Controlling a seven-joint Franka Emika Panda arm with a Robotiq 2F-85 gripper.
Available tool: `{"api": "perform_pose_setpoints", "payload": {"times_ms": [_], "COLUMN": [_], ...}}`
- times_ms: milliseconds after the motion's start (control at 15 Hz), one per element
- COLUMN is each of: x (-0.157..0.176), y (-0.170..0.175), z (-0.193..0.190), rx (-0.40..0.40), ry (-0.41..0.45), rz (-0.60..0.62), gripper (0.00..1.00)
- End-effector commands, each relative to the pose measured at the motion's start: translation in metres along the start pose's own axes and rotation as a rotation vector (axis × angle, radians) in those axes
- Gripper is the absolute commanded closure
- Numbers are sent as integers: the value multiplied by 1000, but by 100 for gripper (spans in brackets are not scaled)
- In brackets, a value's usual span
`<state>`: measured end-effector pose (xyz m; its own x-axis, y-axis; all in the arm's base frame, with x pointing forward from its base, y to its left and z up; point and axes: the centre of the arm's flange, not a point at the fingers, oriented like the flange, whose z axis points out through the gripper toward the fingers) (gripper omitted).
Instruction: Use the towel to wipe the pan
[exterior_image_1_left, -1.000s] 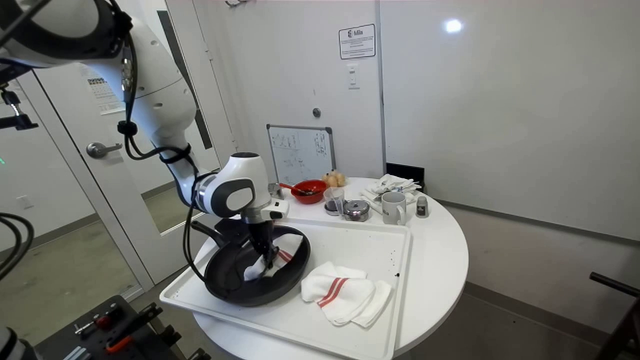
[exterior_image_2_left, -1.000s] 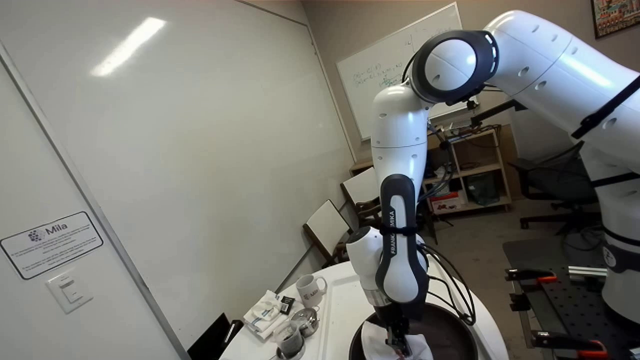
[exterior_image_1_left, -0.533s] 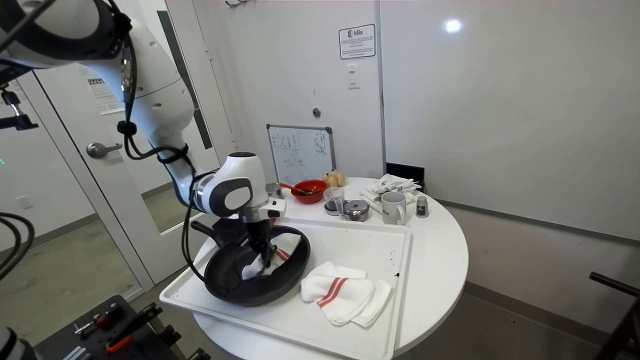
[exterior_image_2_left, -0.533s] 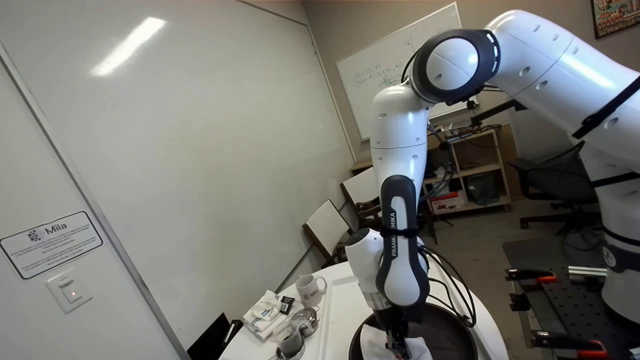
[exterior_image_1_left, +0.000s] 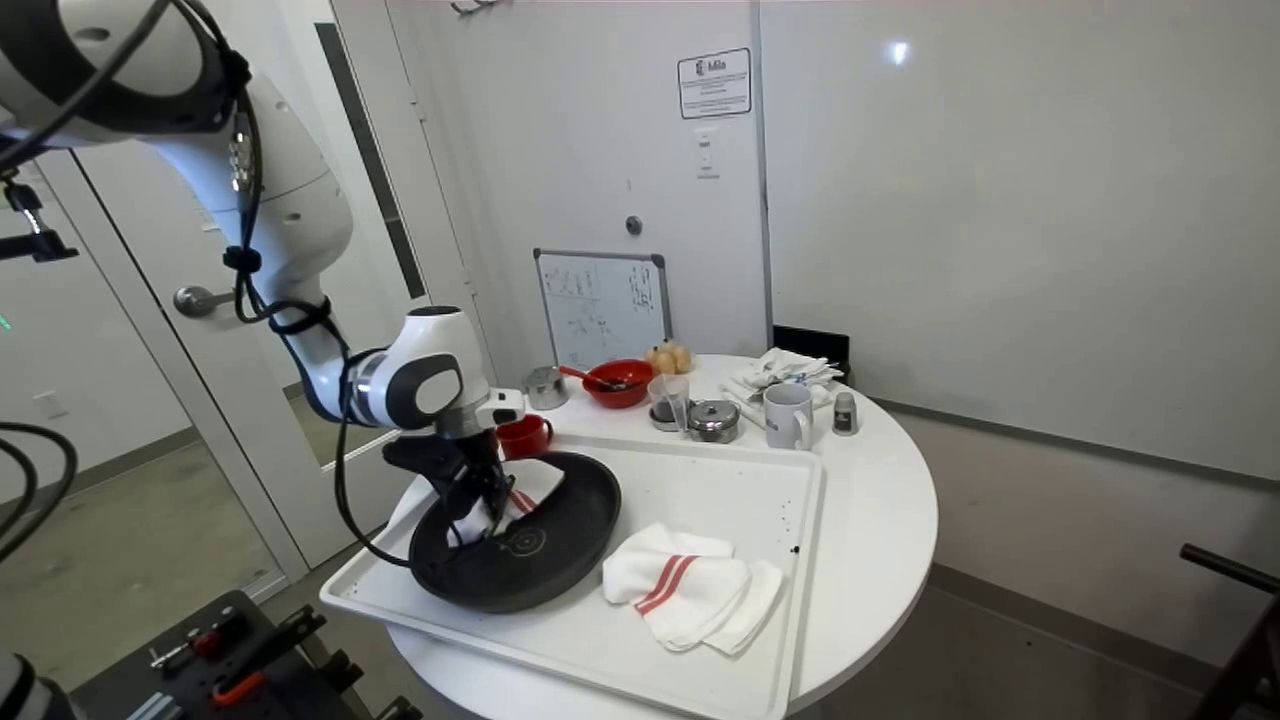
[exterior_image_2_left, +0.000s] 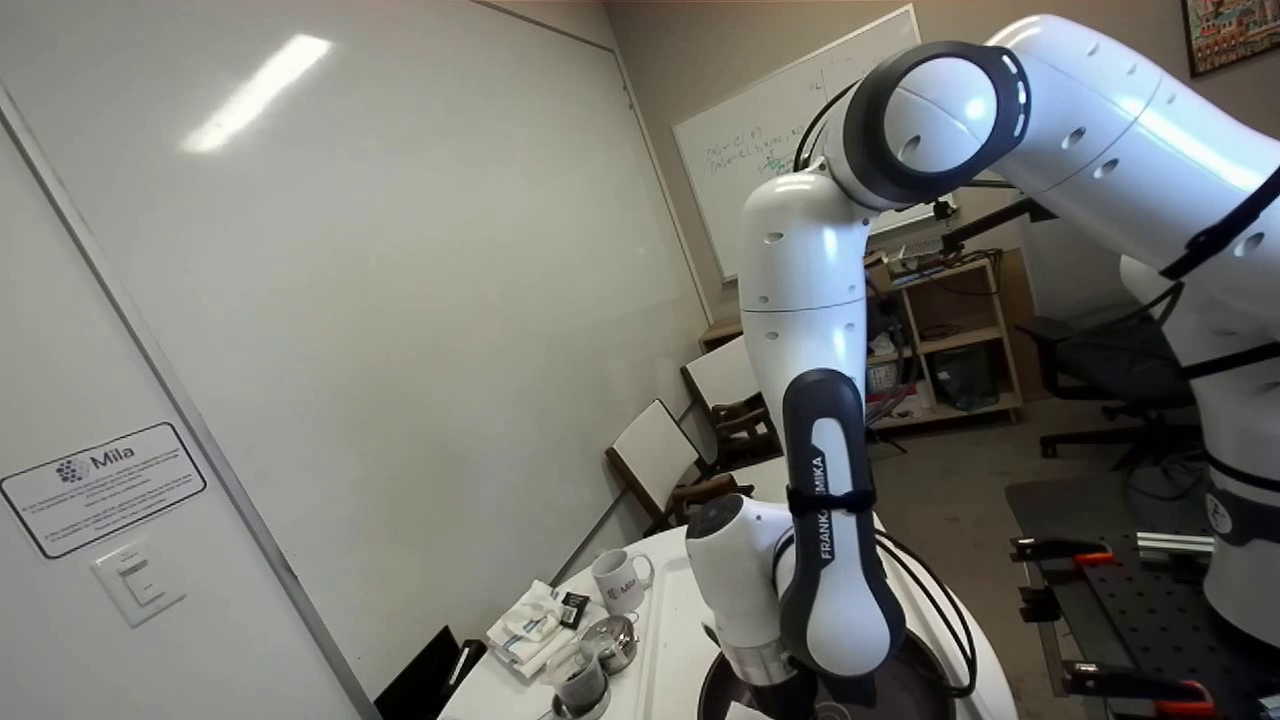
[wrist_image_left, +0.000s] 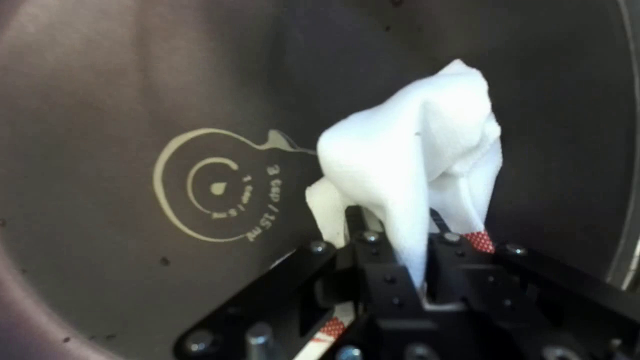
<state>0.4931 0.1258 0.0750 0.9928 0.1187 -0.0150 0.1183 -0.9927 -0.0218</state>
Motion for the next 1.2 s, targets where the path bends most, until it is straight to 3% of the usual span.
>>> {"api": "perform_pose_setpoints", "payload": {"times_ms": [0, 200, 600, 1133], "x": [-9, -8, -13, -27], "y": [-33, -22, 39, 103], "z": [27, 31, 37, 34], "rx": [-12, -18, -45, -244], "ry": [-2, -10, -22, 5], "rz": [-94, -73, 82, 356], "gripper": [90, 90, 90, 90]}}
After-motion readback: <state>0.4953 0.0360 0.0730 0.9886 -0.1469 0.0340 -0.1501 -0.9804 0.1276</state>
